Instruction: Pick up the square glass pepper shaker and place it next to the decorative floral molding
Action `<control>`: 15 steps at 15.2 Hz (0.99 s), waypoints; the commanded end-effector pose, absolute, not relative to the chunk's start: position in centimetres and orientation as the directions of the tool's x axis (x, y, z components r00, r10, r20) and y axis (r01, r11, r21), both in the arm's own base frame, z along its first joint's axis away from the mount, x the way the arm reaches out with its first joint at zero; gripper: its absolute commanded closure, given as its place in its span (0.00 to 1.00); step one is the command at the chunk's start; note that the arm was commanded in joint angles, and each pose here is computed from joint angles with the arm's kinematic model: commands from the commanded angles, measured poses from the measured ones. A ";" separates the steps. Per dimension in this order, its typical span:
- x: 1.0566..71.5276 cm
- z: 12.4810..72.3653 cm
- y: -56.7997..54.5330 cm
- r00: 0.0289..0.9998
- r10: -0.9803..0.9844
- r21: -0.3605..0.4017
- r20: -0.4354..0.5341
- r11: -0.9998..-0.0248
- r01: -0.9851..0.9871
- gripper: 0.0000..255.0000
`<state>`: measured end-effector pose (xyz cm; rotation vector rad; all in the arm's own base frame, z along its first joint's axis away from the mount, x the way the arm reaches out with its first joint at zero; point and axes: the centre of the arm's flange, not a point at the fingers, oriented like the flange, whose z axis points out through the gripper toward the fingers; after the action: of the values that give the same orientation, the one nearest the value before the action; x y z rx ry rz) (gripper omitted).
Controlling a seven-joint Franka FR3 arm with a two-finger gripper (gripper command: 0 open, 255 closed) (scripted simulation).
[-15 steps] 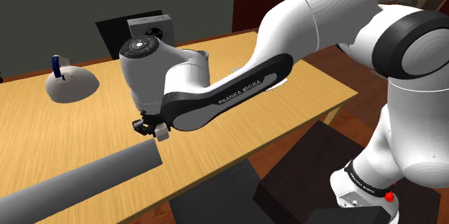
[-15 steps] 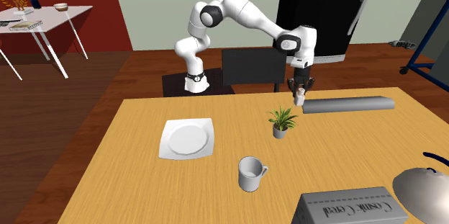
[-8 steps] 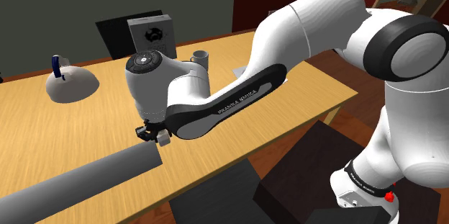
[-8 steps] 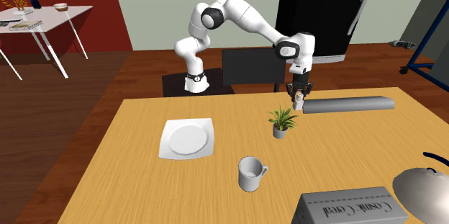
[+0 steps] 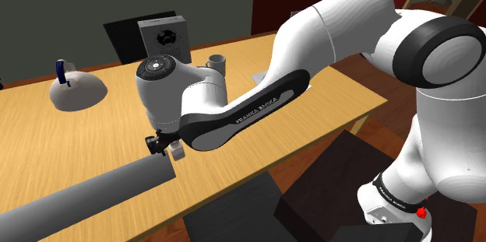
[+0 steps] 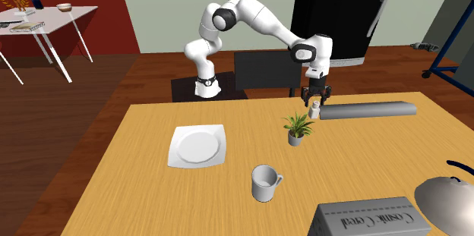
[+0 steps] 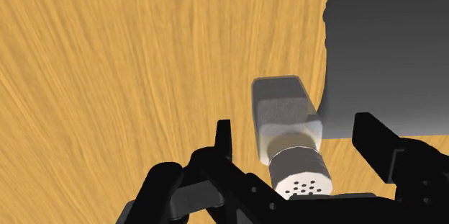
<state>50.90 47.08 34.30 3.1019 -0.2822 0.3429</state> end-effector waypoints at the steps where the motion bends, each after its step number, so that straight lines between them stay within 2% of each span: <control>1: 50.9 34.3 47.1 0.960 -0.177 -0.012 0.217 -0.984 -0.179 0.00; 4: 50.9 34.3 47.1 0.960 -0.177 -0.012 0.217 -0.984 -0.179 0.00; 8: 49.8 39.2 47.2 0.960 -0.177 -0.012 0.217 -0.984 -0.179 0.00; 15: 49.8 39.2 47.2 0.960 -0.177 -0.012 0.217 -0.984 -0.179 0.00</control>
<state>49.82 47.22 39.18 3.1020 -0.2822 0.3430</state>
